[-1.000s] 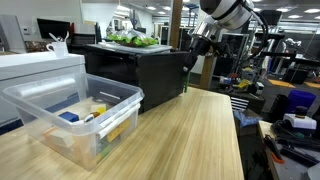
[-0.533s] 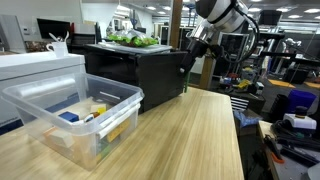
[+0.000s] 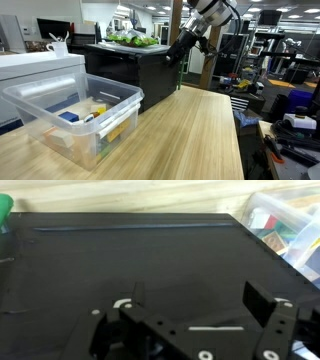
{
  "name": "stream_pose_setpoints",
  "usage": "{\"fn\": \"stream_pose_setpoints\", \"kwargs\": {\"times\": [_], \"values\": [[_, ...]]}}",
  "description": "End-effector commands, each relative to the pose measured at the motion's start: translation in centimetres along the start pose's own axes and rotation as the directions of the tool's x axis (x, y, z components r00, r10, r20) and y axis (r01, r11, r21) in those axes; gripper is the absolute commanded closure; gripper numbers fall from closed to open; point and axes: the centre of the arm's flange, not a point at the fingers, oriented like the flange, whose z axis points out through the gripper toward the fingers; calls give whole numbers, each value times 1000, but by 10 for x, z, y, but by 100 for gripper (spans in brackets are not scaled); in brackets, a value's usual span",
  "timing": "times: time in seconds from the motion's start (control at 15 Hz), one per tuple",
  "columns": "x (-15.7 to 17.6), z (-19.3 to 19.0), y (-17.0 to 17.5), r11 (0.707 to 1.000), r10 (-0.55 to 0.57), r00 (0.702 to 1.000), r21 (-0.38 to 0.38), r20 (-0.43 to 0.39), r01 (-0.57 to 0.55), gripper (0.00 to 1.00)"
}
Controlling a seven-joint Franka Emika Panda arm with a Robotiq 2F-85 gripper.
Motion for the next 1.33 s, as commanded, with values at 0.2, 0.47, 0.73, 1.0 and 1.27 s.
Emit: {"fn": "stream_pose_setpoints", "kwargs": {"times": [0.2,0.47,0.73,1.0,1.27], "values": [[17,-1,4,1000,20,999,14,-43,-19,0],[25,12,25,997,62,998,43,4,-62,0],[43,9,38,995,90,996,37,-13,-89,0],[53,8,39,993,108,994,41,-17,-107,0],[59,6,40,993,109,994,43,-17,-108,0]]}}
